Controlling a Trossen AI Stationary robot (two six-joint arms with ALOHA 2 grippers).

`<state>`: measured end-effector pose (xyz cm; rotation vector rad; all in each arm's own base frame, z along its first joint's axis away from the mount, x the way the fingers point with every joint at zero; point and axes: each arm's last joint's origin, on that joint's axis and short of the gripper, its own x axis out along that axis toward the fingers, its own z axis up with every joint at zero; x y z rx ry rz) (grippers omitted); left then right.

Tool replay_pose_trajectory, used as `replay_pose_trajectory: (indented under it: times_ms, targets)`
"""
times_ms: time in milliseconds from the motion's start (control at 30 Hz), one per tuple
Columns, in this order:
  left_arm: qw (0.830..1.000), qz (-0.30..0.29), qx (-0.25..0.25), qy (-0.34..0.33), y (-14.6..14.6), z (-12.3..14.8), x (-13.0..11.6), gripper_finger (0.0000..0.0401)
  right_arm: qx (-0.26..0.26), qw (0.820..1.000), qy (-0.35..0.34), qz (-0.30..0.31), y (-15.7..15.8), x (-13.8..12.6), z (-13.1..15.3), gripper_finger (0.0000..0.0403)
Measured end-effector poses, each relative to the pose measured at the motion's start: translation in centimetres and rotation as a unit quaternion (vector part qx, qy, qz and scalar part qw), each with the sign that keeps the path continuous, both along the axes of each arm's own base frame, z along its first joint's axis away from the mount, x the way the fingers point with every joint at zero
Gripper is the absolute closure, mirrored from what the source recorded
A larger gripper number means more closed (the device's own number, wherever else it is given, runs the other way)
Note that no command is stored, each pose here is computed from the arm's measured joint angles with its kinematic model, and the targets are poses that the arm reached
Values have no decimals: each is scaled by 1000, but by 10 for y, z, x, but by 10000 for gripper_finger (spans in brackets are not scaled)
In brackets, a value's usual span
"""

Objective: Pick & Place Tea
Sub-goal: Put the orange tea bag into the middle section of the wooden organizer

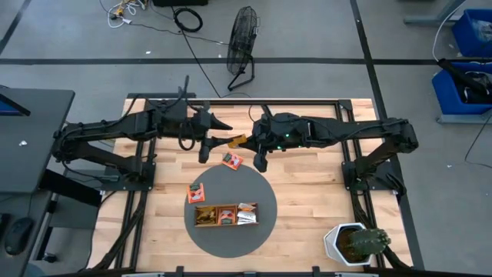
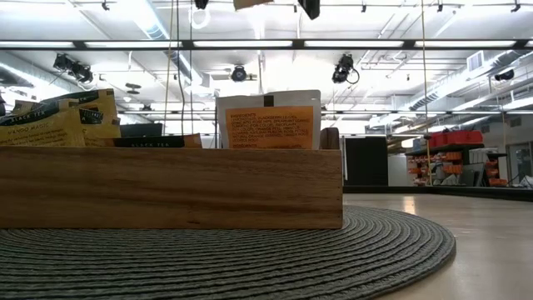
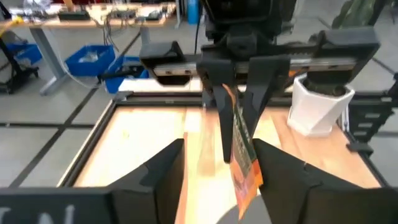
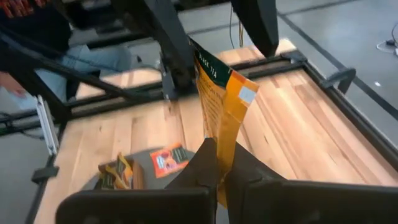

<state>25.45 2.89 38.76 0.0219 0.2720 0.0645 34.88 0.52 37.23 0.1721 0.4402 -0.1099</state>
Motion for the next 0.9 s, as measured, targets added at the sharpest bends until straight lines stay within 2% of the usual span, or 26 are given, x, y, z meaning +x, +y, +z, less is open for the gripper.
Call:
replay_pose_trajectory:
  times_ms: [200,433,633,800,900]
  targets:
    - [1000,-3,3,23,0,-7,4,270,0,1000,10,-1,0,4,-5,401]
    - [999,-29,2,27,-1,-8,4,385,-1,1000,10,-2,0,4,-6,401]
    - [998,-44,-8,34,-6,-9,4,397,15,1000,12,-4,0,4,-6,387]
    - [995,-59,-27,69,-24,-15,2,399,39,999,15,-1,1,1,-5,340]
    - [993,-60,-16,99,-38,-20,0,399,54,998,11,-11,1,-1,-3,312]
